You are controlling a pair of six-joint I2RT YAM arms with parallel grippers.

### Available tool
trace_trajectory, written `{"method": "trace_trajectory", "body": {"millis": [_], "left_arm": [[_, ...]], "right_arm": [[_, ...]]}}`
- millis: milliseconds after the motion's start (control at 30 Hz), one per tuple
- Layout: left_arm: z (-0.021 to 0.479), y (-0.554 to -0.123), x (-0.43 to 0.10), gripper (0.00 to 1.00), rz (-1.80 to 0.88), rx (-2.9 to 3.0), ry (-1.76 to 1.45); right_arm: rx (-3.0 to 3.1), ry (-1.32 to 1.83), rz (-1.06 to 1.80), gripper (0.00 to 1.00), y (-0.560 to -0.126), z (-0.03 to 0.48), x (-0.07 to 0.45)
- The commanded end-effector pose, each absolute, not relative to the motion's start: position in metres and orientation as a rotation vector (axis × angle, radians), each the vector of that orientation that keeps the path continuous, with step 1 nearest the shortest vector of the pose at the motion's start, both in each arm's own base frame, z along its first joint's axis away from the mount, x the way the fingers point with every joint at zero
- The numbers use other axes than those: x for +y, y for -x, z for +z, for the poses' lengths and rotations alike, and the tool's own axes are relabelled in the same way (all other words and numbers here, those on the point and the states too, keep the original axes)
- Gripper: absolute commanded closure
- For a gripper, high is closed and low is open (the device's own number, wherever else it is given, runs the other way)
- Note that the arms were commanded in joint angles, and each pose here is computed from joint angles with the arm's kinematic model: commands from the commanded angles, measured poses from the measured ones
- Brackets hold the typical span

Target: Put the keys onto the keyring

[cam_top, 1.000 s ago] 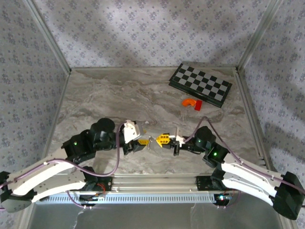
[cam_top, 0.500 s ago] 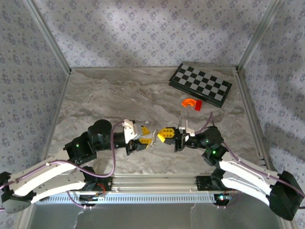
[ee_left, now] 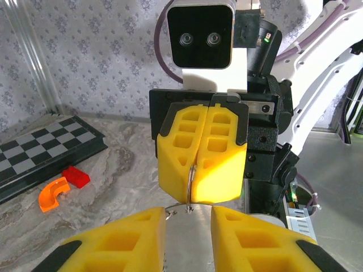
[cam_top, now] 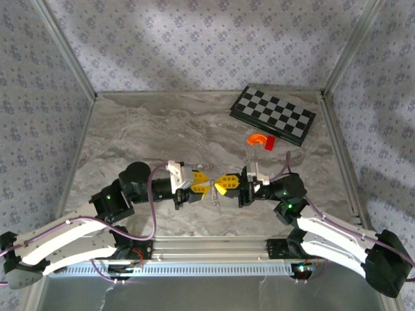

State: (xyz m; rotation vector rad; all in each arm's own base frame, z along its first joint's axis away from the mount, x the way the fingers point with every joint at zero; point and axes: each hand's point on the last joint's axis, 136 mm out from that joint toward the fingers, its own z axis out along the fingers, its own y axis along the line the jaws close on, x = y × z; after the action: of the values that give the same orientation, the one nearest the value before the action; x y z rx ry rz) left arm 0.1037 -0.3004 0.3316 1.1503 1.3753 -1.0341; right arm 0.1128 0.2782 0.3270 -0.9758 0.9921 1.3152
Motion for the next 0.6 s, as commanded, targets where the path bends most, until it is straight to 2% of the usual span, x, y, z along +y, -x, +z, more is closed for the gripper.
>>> {"method": "trace_trajectory", "body": {"millis": [0,333,567], "left_arm": [[0.3458,-0.0961,-0.3028,0.73,-1.089,1.31,-1.147],[0.3446,-0.092,-0.3093,0.75,-1.135,1.287,-1.161],[0.3442,-0.0926,-0.3119,0.92,-1.135,1.281,-1.165]], "right_arm": [[0.907,0.969,1.334,1.0,-0.1037,0.3444,0.2741],[0.901,0.982,1.339,1.0,-0.1004,0.3424,0.2764],[0.89,0.995,1.343,1.0,-0.0968,0.3425,0.2774]]}}
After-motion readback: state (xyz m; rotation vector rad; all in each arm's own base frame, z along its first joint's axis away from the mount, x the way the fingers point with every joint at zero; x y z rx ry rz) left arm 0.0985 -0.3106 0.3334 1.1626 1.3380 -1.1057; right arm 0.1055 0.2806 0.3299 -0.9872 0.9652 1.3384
